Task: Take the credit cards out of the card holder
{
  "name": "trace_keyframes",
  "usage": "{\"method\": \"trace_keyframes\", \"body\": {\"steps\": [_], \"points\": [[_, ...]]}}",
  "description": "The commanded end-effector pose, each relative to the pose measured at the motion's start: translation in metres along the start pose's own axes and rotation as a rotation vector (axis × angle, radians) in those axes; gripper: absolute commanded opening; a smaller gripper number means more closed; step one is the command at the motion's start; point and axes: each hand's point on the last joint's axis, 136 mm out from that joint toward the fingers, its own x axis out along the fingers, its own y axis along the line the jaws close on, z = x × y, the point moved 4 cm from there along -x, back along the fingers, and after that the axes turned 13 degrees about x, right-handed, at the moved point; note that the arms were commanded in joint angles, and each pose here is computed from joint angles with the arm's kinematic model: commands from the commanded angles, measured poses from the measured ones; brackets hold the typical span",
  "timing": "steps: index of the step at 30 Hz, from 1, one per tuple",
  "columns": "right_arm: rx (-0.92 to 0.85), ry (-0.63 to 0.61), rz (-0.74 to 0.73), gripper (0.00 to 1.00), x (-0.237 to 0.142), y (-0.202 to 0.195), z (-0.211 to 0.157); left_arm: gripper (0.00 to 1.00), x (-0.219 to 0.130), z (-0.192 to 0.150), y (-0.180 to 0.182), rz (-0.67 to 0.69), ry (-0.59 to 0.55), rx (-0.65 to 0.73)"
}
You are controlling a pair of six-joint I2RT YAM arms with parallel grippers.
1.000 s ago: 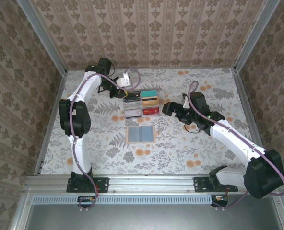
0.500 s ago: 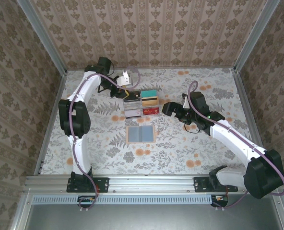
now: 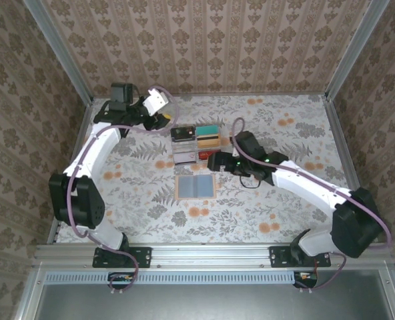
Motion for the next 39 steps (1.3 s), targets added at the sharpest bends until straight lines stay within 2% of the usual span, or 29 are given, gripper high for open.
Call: {"method": "trace_keyframes", "body": {"steps": [1, 4, 10, 13, 15, 18, 22, 28, 32, 39], "points": [[-0.100, 0.036, -0.086, 0.96, 0.019, 0.010, -0.017, 0.52, -0.008, -0.009, 0.012, 0.170, 0.024, -0.247], [-0.171, 0.075, -0.135, 0.92, 0.038, 0.024, -0.036, 0.53, -0.014, -0.028, 0.001, 0.236, 0.065, -0.400], [-0.222, 0.164, -0.231, 0.78, 0.078, 0.028, -0.066, 0.59, -0.031, -0.062, -0.024, 0.346, 0.155, -0.616], [-0.247, 0.171, -0.285, 0.77, 0.091, 0.029, -0.072, 0.66, -0.041, -0.079, -0.039, 0.401, 0.190, -0.730], [-0.276, 0.181, -0.321, 0.77, 0.098, 0.029, -0.076, 0.67, -0.047, -0.088, -0.050, 0.426, 0.204, -0.792], [-0.312, 0.189, -0.368, 0.77, 0.110, 0.032, -0.080, 0.69, -0.058, -0.100, -0.065, 0.460, 0.233, -0.837], [-0.342, 0.206, -0.398, 0.77, 0.124, 0.037, -0.085, 0.77, -0.073, -0.116, -0.079, 0.522, 0.294, -0.896], [-0.364, 0.223, -0.433, 0.78, 0.138, 0.041, -0.088, 0.84, -0.089, -0.130, -0.088, 0.596, 0.342, -0.968], [-0.354, 0.236, -0.446, 0.82, 0.144, 0.038, -0.091, 0.92, -0.105, -0.141, -0.086, 0.720, 0.384, -0.999], [-0.346, 0.269, -0.468, 0.85, 0.155, 0.036, -0.096, 0.93, -0.107, -0.140, -0.085, 0.714, 0.380, -0.987]]}}
